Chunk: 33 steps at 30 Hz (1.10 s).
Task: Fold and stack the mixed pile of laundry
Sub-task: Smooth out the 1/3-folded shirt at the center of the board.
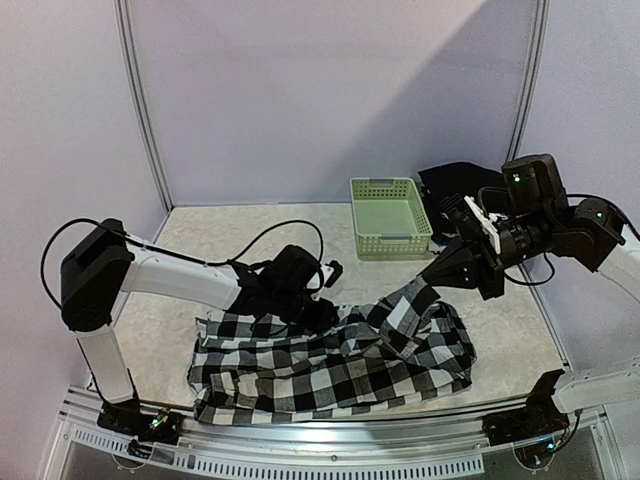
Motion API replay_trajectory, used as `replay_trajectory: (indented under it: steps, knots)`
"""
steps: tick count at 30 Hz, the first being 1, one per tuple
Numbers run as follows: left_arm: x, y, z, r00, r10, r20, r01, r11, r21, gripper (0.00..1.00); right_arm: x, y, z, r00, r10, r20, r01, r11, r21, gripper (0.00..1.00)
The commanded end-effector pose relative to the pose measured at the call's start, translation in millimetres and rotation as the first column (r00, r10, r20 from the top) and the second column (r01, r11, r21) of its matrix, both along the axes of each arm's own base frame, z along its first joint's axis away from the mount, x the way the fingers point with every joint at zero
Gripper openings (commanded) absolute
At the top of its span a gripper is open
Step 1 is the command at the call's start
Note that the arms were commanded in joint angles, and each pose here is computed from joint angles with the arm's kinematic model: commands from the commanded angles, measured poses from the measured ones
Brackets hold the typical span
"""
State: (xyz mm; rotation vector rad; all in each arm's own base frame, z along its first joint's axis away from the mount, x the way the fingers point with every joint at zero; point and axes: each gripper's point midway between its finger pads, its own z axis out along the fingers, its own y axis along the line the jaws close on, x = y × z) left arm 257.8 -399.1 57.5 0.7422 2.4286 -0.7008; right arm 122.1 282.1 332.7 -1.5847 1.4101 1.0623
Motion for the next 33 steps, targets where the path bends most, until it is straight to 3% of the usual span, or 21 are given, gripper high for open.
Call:
replay_trajectory:
  steps: [1, 10, 15, 19, 23, 27, 33]
  knots:
    - [-26.2, 0.5, -18.6, 0.998, -0.065, 0.001, 0.065, 0.997, 0.048, 0.2, 21.9, 8.8, -0.8, 0.998, -0.06, 0.002, 0.06, 0.998, -0.004, 0.0]
    - [-41.4, -20.1, -51.5, 0.991, -0.125, -0.038, 0.126, 0.992, 0.023, 0.19, 56.9, 32.3, -3.1, 0.999, -0.027, -0.043, 0.026, 1.0, -0.014, 0.0]
    - [-39.7, -15.4, -40.9, 0.996, -0.085, -0.009, 0.084, 0.996, -0.029, 0.17, 66.3, 45.4, -4.6, 0.993, 0.063, -0.1, -0.067, 0.997, -0.042, 0.01]
    - [-24.5, 18.7, -10.4, 0.993, 0.04, 0.113, -0.04, 0.999, -0.001, 0.27, 78.7, 62.0, -21.7, 0.973, 0.128, -0.191, -0.144, 0.987, -0.071, 0.06]
    - [-18.5, 55.8, 20.3, 0.969, 0.111, 0.22, -0.123, 0.991, 0.043, 0.43, 97.9, 83.7, -52.9, 0.935, 0.157, -0.318, -0.194, 0.977, -0.088, 0.07]
    - [-20.0, 98.1, 38.4, 0.942, 0.154, 0.297, -0.195, 0.974, 0.115, 0.49, 112.5, 99.5, -75.5, 0.9, 0.169, -0.402, -0.225, 0.97, -0.096, 0.07]
    - [-37.6, 132.7, 63.7, 0.923, 0.15, 0.354, -0.183, 0.981, 0.062, 0.67, 134.7, 118.6, -107.0, 0.868, 0.139, -0.477, -0.221, 0.968, -0.121, 0.06]
